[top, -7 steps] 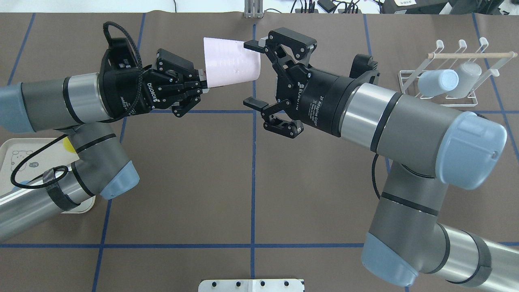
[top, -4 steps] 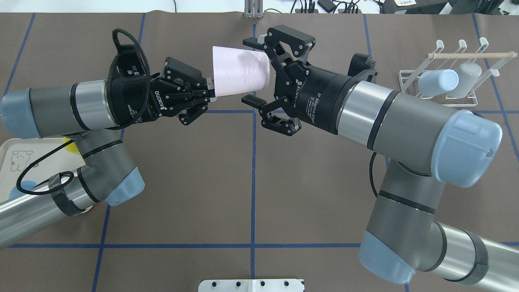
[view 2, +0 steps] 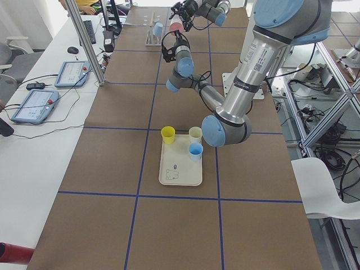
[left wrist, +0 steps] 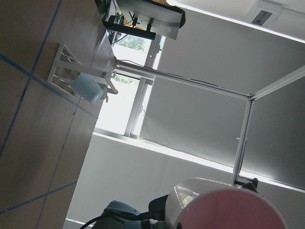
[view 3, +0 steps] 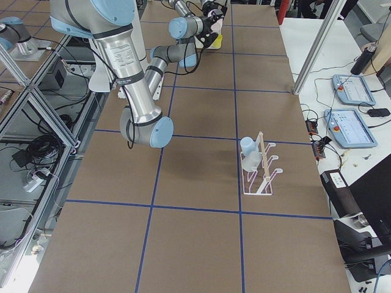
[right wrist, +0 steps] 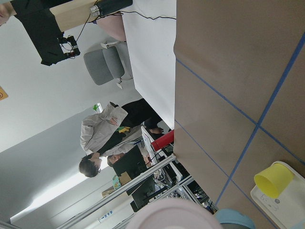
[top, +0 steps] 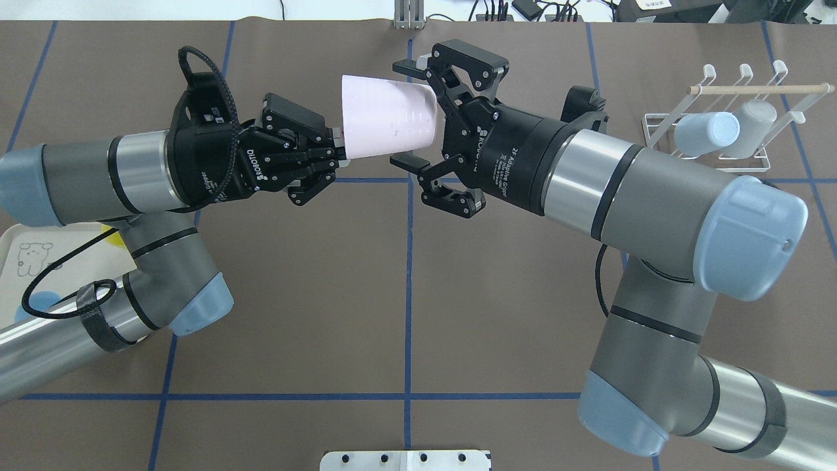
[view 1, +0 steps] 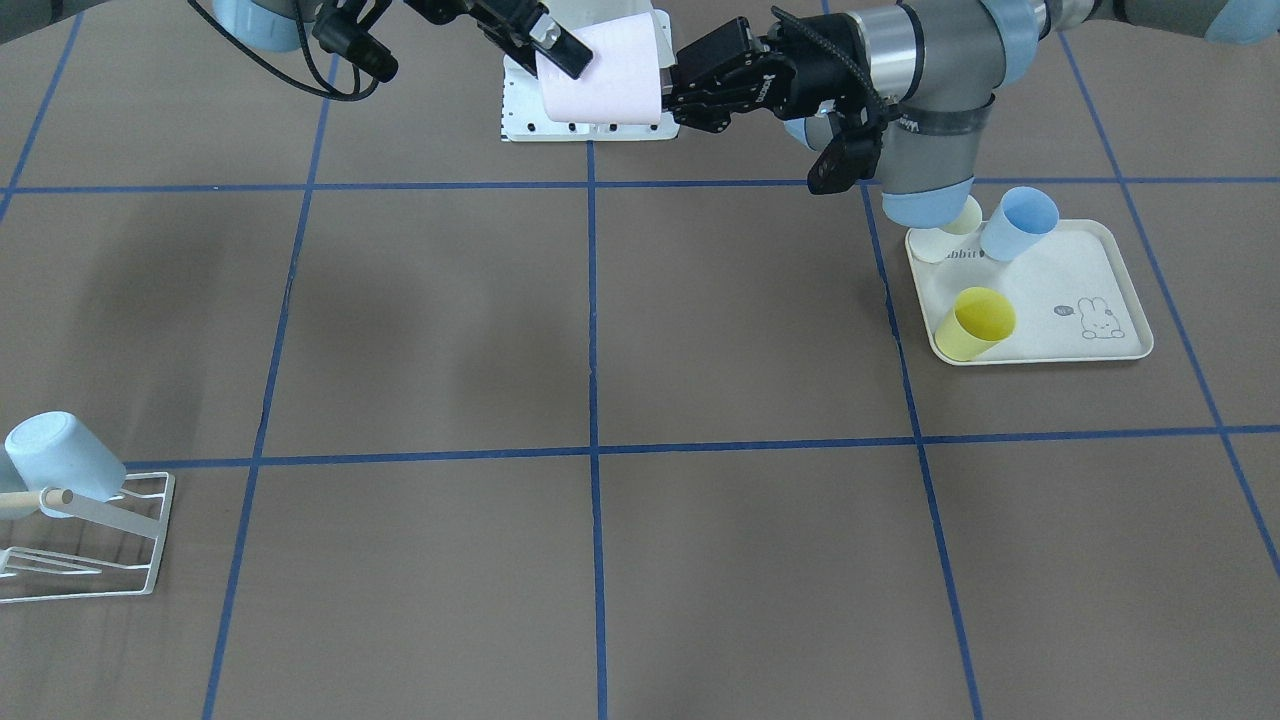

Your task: Transfer IKEA cup to right arm and place on rack

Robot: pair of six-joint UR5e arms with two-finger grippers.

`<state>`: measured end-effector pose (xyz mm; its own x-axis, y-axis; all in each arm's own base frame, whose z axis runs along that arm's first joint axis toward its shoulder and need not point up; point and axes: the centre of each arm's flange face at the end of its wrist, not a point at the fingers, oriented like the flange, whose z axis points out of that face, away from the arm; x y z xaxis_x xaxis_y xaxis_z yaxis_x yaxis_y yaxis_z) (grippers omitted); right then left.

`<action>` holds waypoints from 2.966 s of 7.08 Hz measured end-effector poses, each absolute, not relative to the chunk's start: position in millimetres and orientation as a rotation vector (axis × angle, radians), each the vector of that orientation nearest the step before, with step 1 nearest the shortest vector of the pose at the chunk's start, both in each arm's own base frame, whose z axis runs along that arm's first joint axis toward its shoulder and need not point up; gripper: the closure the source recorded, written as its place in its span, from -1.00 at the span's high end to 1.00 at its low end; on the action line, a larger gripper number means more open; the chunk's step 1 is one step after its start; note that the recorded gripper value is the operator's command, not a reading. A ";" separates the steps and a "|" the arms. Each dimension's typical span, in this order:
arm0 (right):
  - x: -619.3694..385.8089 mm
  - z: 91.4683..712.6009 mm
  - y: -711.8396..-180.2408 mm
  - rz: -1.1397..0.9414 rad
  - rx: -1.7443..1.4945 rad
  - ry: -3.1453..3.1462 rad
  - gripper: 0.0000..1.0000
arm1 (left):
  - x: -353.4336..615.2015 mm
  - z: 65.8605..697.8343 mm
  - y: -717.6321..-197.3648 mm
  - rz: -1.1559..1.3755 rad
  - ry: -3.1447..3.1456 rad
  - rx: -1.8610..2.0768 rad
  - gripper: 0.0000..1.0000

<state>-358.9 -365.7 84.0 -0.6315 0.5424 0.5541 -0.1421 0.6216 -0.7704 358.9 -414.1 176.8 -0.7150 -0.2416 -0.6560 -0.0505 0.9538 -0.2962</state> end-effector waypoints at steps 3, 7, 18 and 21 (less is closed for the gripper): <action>-357.9 83.3 -365.1 1.071 -0.358 -2.023 -1.00 | 355.2 174.4 -410.8 -0.329 2.359 -0.206 0.39; -339.8 100.8 -386.0 1.040 -0.260 -1.961 -1.00 | 351.7 174.0 -411.3 -0.340 2.357 -0.191 0.80; -69.6 500.4 -513.8 0.398 0.582 -0.760 -1.00 | 355.6 207.7 -430.9 -0.399 2.284 -0.092 0.81; -57.2 544.7 -524.6 0.322 0.572 -0.667 -1.00 | 353.5 210.9 -429.7 -0.401 2.282 -0.091 0.82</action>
<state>-57.2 -524.6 544.7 0.7451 0.0998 0.6595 -0.4545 0.7996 0.3925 353.5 -429.7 210.9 -0.6773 -0.1920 -0.7102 0.0615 0.9472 -0.3147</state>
